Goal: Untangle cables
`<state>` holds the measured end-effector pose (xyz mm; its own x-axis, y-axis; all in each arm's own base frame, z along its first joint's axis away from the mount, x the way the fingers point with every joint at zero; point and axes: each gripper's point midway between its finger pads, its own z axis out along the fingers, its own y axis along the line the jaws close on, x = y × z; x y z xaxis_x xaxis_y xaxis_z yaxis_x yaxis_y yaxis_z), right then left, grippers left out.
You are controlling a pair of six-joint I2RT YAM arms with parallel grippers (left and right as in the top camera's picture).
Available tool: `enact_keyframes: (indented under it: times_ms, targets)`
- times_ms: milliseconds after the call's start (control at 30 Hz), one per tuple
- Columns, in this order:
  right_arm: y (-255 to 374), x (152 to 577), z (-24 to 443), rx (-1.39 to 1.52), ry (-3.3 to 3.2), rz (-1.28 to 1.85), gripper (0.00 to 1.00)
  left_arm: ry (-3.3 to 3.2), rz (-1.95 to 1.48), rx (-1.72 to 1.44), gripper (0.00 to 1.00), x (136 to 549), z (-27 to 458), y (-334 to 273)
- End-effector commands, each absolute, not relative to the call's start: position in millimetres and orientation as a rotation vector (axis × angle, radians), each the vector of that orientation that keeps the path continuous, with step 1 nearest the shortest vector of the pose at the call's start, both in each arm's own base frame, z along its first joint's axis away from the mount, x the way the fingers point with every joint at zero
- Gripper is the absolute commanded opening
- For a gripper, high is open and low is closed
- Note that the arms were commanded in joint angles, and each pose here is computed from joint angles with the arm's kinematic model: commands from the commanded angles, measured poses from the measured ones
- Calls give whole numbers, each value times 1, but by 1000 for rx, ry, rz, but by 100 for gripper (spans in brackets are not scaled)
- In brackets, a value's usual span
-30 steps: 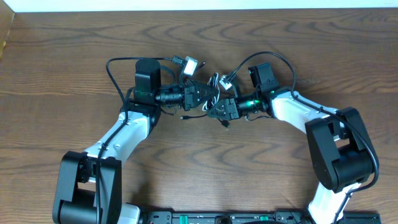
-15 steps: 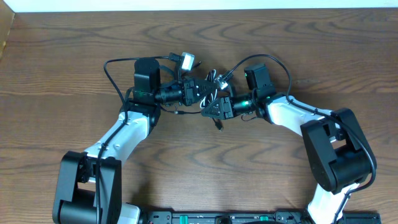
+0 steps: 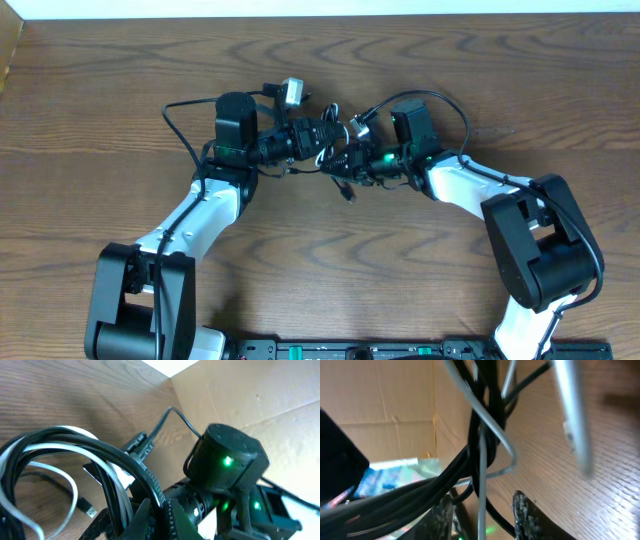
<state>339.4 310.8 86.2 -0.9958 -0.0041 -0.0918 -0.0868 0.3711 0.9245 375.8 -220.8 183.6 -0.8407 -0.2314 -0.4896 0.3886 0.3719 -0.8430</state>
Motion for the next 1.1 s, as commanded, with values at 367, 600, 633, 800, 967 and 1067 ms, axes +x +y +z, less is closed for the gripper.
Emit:
enact_keyframes:
  times_ms: [367, 600, 633, 800, 967, 1067]
  targets:
    - [298, 331, 88, -285, 2494, 1693, 1, 1985, -1569, 445, 7, 351, 200, -231]
    - [270, 323, 116, -507, 2278, 1910, 1, 1829, -1620, 747, 7, 323, 210, -237]
    - [266, 324, 119, -512, 2256, 1924, 1, 1823, -1621, 756, 7, 322, 210, -237]
    - [249, 330, 128, -482, 2210, 1981, 1, 1803, -1650, 801, 8, 314, 211, -237]
    - [242, 337, 129, -412, 2230, 1992, 1, 1741, -1730, 897, 8, 297, 217, -237]
    - [242, 334, 131, -429, 2217, 2009, 1, 1739, -1732, 899, 8, 297, 217, -237]
